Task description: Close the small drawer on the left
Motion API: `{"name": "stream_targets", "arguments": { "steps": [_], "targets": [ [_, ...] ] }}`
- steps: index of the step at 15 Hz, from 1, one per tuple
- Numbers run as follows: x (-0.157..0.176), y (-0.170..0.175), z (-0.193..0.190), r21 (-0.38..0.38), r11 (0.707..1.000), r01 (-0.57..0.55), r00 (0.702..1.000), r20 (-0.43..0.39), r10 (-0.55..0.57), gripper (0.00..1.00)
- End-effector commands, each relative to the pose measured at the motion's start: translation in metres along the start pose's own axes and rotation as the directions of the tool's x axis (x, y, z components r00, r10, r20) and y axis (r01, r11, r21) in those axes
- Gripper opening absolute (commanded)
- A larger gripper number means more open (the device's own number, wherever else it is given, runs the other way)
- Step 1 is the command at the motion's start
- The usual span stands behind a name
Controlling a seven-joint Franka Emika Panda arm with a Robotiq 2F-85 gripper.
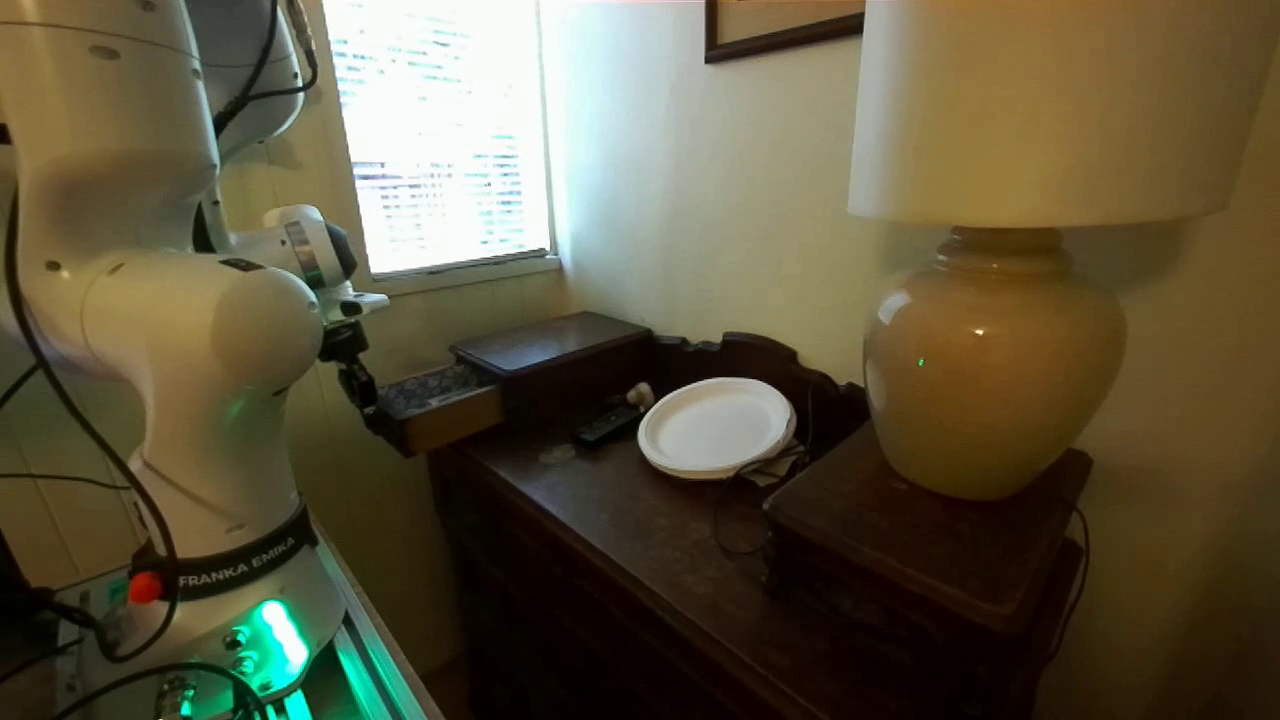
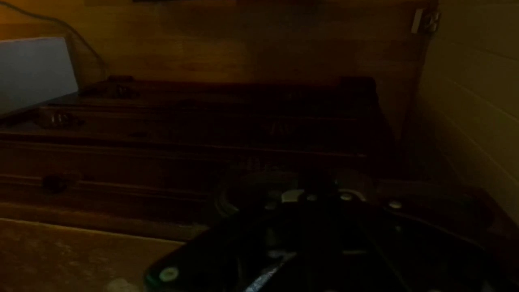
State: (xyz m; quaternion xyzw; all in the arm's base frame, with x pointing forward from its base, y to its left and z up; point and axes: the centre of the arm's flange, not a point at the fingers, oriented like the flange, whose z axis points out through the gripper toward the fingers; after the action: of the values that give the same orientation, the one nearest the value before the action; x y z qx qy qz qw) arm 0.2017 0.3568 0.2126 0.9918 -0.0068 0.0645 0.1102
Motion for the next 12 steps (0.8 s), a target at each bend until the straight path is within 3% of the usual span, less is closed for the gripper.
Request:
{"name": "stream_targets", "arguments": {
  "steps": [1, 5, 12],
  "targets": [
    [-0.001, 0.001, 0.000, 0.005, 1.000, 0.007, 1.000, -0.009, -0.007, 0.03],
    [-0.002, 0.001, 0.000, 0.010, 1.000, 0.012, 1.000, -0.014, -0.012, 0.03],
    [0.011, 0.024, 0.000, -0.075, 0.994, -0.073, 0.983, -0.173, 0.060, 0.03]
  ]
}}
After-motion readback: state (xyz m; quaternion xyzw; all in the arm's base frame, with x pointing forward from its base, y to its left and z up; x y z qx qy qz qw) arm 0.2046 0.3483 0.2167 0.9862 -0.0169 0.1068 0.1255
